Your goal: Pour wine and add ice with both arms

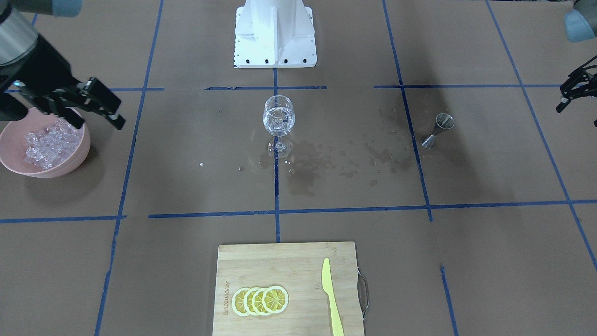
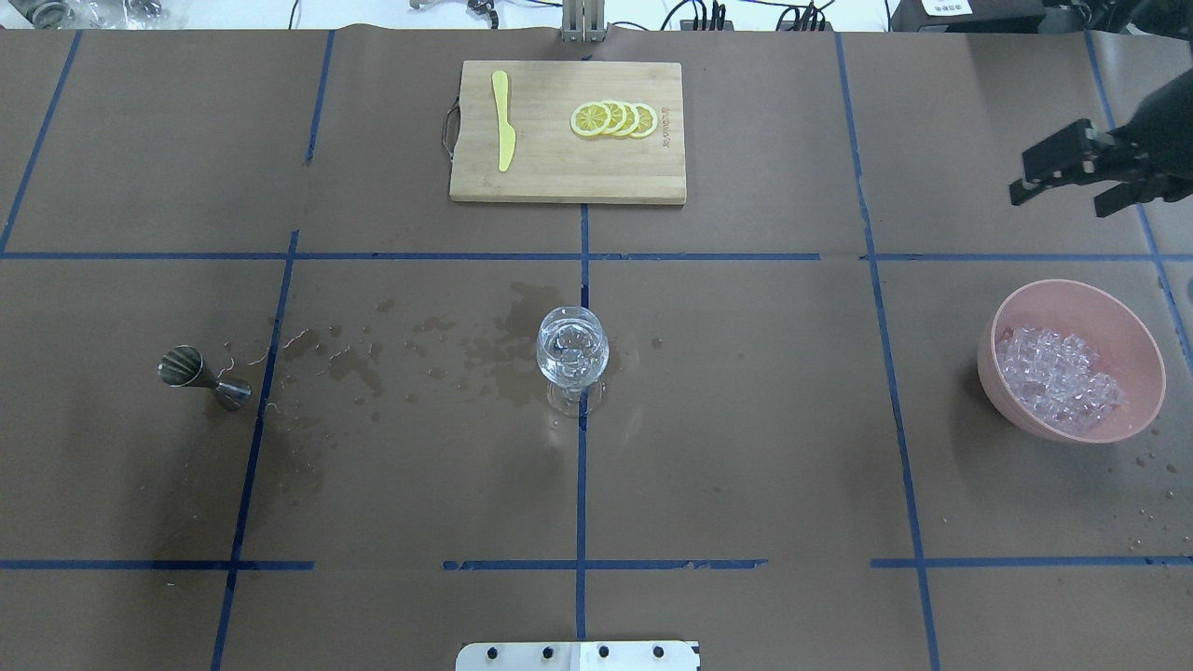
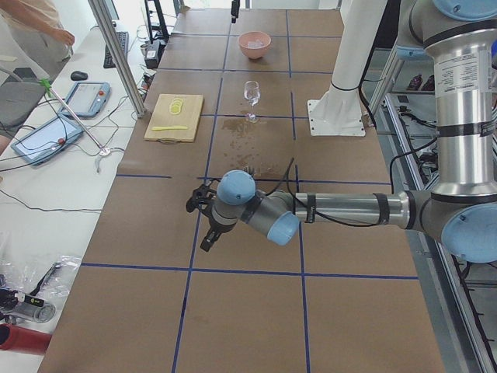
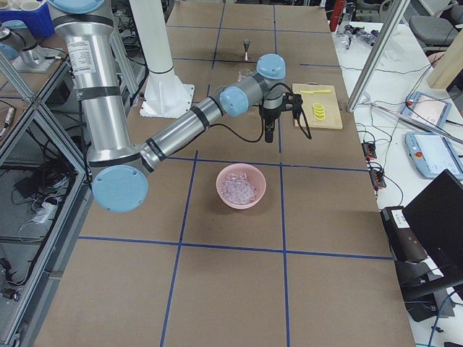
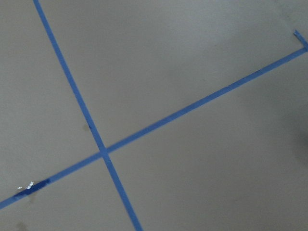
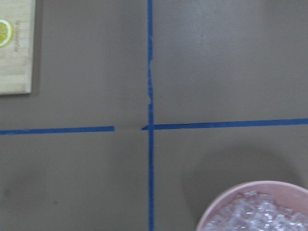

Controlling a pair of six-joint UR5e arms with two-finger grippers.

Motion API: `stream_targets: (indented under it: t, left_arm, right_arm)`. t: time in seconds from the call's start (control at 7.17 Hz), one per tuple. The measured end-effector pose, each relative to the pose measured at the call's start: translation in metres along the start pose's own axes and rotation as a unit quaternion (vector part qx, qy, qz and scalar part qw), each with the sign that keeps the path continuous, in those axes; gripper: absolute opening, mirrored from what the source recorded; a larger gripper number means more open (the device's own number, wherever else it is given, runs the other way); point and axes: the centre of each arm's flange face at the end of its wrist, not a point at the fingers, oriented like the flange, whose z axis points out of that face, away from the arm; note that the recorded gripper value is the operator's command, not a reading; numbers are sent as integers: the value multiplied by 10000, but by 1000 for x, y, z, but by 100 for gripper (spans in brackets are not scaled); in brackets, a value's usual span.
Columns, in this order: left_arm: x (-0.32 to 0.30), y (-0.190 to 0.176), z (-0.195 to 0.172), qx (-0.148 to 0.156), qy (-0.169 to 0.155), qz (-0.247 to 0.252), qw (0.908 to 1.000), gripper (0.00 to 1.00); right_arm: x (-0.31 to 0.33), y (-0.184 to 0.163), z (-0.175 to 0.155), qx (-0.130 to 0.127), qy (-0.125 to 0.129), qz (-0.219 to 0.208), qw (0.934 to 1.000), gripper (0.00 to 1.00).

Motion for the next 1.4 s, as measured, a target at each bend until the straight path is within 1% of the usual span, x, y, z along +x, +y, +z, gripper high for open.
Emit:
stream_targets:
  t: [0.14, 0.28, 0.42, 0.56, 0.84, 0.98, 1.12, 1.4]
  left_arm:
    - [-15, -7, -11, -226, -48, -125, 9997, 100]
    - [-25, -6, -20, -432, -47, -336, 9985, 100]
    - [-28, -4, -29, -563, -31, -548, 9969, 100]
    - [-29, -4, -36, -605, -24, -664, 9960, 100]
    - [-28, 3, -38, -704, 9, -797, 9943, 100]
    - [-28, 17, -34, -786, 39, -861, 9932, 100]
    - [-27, 29, -31, -766, 45, -823, 9937, 100]
    - [-29, 34, -28, -616, -8, -642, 9960, 100]
  right_arm:
    - [53, 0, 2, -92, 211, -285, 9993, 100]
    - [100, -2, 1, -247, 385, -527, 9976, 100]
    - [142, -2, -1, -428, 507, -743, 9950, 100]
    - [174, 6, -1, -587, 581, -848, 9930, 100]
    - [210, 27, 9, -808, 622, -767, 9918, 100]
    - [218, 33, 8, -823, 614, -719, 9921, 100]
    - [222, 35, 6, -803, 604, -683, 9926, 100]
    - [224, 36, 2, -756, 608, -630, 9933, 100]
